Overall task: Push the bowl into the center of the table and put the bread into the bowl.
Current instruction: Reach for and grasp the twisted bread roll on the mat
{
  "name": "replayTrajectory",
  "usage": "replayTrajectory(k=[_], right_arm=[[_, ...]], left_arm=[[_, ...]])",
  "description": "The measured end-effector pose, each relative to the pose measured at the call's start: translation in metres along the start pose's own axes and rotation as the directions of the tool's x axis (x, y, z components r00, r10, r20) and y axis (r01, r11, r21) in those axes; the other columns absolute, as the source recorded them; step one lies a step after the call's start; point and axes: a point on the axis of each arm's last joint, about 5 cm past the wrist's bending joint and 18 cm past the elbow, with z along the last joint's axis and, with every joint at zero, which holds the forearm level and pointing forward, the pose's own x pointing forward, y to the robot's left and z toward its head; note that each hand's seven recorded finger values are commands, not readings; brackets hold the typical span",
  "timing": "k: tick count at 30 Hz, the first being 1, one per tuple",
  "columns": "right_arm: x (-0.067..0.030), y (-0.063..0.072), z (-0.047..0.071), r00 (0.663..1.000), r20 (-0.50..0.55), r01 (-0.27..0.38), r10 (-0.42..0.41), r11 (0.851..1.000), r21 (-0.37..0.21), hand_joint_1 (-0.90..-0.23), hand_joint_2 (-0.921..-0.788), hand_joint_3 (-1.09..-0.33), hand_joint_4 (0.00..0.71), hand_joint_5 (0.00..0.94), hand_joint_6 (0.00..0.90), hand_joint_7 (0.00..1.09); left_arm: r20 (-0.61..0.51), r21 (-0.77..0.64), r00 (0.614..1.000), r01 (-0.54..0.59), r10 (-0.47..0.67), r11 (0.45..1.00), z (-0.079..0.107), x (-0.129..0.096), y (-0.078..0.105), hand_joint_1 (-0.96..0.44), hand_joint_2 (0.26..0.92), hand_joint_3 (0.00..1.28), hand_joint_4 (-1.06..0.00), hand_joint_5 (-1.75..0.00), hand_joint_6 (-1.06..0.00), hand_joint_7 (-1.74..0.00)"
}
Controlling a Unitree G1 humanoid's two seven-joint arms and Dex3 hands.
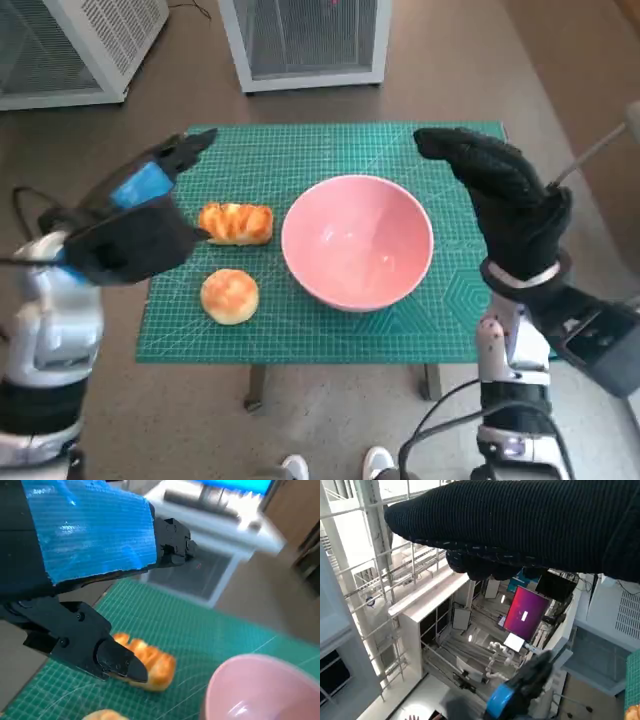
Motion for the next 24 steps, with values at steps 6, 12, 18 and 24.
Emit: replayTrajectory(k=[6, 12, 18, 24], right_arm=[[-0.0015, 0.0, 0.0, 1.0, -0.001, 0.006, -0.006, 1.0, -0.004, -0.549, -0.921, -0.488, 0.341, 0.0, 0.061, 0.66], [-0.0028, 0.0, 0.0, 1.0, -0.003, 0.018, -0.018, 1.0, -0.006, -0.543, -0.921, -0.487, 0.343, 0.001, 0.061, 0.66], [-0.0044, -0.001, 0.0, 1.0, -0.004, 0.028, -0.028, 1.0, -0.01, -0.535, -0.921, -0.49, 0.344, 0.002, 0.062, 0.66], [-0.0052, -0.001, 0.001, 0.999, -0.002, 0.033, -0.033, 0.999, -0.014, -0.533, -0.921, -0.495, 0.344, 0.002, 0.066, 0.66]], left_arm=[[-0.079, 0.048, 0.995, 0.06, -0.057, 0.997, 0.007, 0.02, -0.006, 0.02, 0.71, 0.03, -0.04, 0.0, -0.21, -0.04], [-0.13, 0.052, 0.983, 0.134, -0.126, 0.99, 0.007, 0.038, -0.015, 0.02, 0.713, 0.03, -0.04, 0.0, -0.22, -0.03], [-0.18, 0.067, 0.967, 0.194, -0.18, 0.979, 0.003, 0.054, -0.025, -0.01, 0.714, 0.03, -0.04, 0.0, -0.22, -0.03], [-0.221, 0.092, 0.952, 0.236, -0.211, 0.967, 0.001, 0.07, -0.036, -0.05, 0.713, 0.03, -0.04, 0.0, -0.23, -0.02]])
